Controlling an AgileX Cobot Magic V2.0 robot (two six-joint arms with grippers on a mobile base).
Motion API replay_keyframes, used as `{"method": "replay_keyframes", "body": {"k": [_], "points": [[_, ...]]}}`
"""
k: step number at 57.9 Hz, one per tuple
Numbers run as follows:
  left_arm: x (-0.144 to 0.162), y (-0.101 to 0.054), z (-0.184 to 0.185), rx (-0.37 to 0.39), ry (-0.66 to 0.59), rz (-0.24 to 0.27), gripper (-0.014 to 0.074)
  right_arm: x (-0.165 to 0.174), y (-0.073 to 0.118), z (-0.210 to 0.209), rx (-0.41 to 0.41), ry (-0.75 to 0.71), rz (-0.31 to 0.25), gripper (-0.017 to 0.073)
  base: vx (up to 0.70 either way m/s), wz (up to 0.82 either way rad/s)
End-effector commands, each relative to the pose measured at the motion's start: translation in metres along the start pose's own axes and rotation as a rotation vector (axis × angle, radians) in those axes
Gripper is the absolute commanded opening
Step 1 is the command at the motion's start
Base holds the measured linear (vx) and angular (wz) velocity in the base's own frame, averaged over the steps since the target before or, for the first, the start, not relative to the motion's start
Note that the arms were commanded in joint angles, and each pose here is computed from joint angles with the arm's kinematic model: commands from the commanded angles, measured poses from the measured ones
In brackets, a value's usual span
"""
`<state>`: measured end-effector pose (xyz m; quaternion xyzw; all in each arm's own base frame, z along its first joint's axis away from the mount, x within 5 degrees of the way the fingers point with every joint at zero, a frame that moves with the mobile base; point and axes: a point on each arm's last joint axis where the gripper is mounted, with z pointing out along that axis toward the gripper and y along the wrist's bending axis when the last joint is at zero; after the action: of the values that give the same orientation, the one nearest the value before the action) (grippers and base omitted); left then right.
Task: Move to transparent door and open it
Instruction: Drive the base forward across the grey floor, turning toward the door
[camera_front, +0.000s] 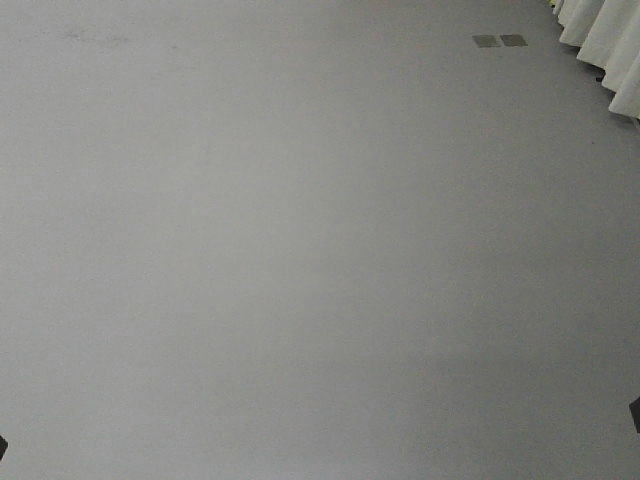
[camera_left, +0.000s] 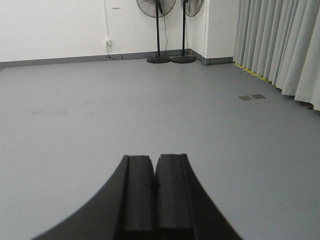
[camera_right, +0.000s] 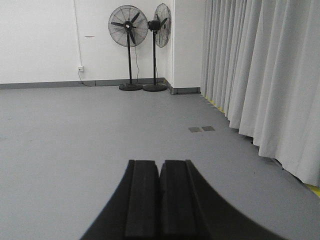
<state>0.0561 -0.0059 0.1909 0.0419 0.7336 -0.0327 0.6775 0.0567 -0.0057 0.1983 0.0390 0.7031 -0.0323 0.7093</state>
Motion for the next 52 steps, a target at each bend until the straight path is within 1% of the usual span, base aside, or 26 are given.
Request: {"method": "replay_keyframes", "body": {"k": [1,19,52], "points": [[0.0022,-0.0004,0.0007,0.006,-0.065,-0.011,-0.0006,-0.0038,-0.0003,-0.0009,0.005,-0.086,-0.019,-0.0005,0.25,-0.05],[0.0022,-0.0004,0.0007,0.006,-0.065,-0.011,-0.0006,-0.0038,-0.0003,-0.0009,0.005,-0.086,-0.019,-0.0005,0.27,0.00],[0.0022,-0.0004,0.0007,0.006,-0.065,-0.011,-0.0006,-0.0038,-0.0003,-0.0009,0.005,-0.086,-0.018,-0.0005,0.35,0.14]]}}
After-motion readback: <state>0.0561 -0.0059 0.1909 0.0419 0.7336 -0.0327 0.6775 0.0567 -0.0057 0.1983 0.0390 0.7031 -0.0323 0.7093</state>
